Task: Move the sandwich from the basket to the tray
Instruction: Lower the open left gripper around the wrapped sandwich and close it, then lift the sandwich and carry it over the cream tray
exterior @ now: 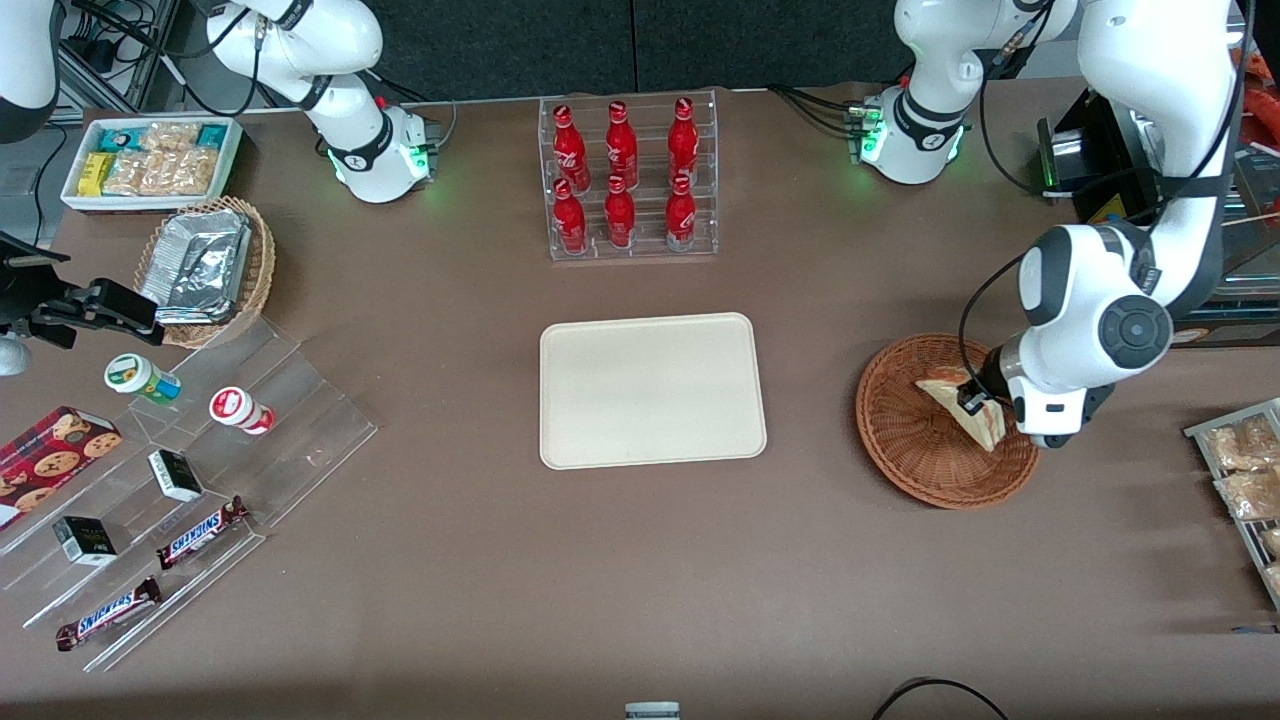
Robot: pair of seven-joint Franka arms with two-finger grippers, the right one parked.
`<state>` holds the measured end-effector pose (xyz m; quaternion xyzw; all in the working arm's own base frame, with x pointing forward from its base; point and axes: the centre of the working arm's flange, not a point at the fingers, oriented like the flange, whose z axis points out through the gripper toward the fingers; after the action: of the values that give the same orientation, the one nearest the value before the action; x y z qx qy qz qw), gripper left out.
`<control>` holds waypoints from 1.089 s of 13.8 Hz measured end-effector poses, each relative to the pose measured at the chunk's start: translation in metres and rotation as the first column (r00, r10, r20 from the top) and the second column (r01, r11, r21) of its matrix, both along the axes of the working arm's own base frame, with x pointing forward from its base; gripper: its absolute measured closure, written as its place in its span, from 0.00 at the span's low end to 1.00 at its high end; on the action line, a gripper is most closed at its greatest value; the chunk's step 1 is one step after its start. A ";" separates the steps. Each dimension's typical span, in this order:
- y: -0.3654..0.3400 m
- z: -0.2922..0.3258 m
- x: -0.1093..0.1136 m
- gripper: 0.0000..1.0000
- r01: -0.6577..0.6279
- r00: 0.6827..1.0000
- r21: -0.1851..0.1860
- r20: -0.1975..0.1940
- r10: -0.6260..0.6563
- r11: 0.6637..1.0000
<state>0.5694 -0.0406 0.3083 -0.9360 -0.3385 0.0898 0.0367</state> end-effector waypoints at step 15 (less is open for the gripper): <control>-0.324 0.022 -0.054 0.84 0.547 0.836 -0.094 0.015 -0.548 0.832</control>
<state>0.5152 -0.3641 0.3305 -0.9937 -0.0518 0.0973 0.0184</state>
